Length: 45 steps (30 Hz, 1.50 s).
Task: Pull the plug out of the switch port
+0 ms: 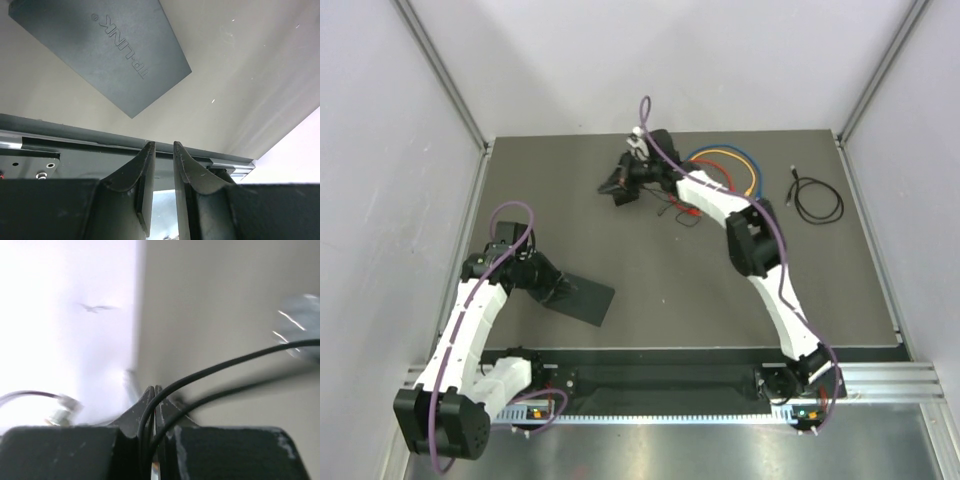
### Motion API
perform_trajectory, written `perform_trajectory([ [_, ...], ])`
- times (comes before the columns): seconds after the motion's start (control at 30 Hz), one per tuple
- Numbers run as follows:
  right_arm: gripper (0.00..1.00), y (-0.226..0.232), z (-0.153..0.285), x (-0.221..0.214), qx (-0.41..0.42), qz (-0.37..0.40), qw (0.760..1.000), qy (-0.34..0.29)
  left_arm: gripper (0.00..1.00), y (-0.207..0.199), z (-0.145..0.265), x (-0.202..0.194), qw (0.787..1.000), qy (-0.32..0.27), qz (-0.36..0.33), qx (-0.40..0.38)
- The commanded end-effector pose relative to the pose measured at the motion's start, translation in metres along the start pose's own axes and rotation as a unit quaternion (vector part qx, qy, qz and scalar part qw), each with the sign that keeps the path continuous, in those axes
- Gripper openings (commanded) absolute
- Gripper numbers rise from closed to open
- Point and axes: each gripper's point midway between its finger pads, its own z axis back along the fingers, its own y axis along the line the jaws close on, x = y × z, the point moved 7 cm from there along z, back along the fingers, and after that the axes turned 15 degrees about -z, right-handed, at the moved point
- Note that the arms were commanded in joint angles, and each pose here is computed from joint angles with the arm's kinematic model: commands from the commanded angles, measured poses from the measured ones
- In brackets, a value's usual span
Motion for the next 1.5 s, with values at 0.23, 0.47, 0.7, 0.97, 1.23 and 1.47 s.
perform_trajectory([
  [0.23,0.47,0.122,-0.004,0.02,0.389,-0.136,0.911,0.008,0.26,0.007,-0.003,-0.002,0.999,0.014,-0.021,0.024],
  [0.47,1.0,0.083,0.043,-0.014,0.347,-0.187,0.915,0.087,0.27,-0.004,-0.006,0.009,0.998,0.016,-0.058,-0.011],
  [0.7,1.0,0.089,0.092,-0.064,0.309,-0.137,0.926,0.17,0.27,-0.012,-0.005,0.012,0.993,0.018,-0.1,-0.052],
  [0.97,1.0,0.065,0.094,-0.104,0.134,-0.088,0.97,0.181,0.27,-0.003,-0.004,0.015,0.995,0.017,-0.096,0.0],
  [1.23,1.0,0.034,0.086,-0.135,0.075,-0.017,0.976,0.202,0.28,0.0,-0.003,0.015,0.994,0.022,-0.103,0.005],
  [1.47,0.89,-0.002,0.081,-0.136,-0.127,0.076,0.98,0.132,0.26,0.023,-0.003,0.006,0.994,0.023,-0.059,0.085],
])
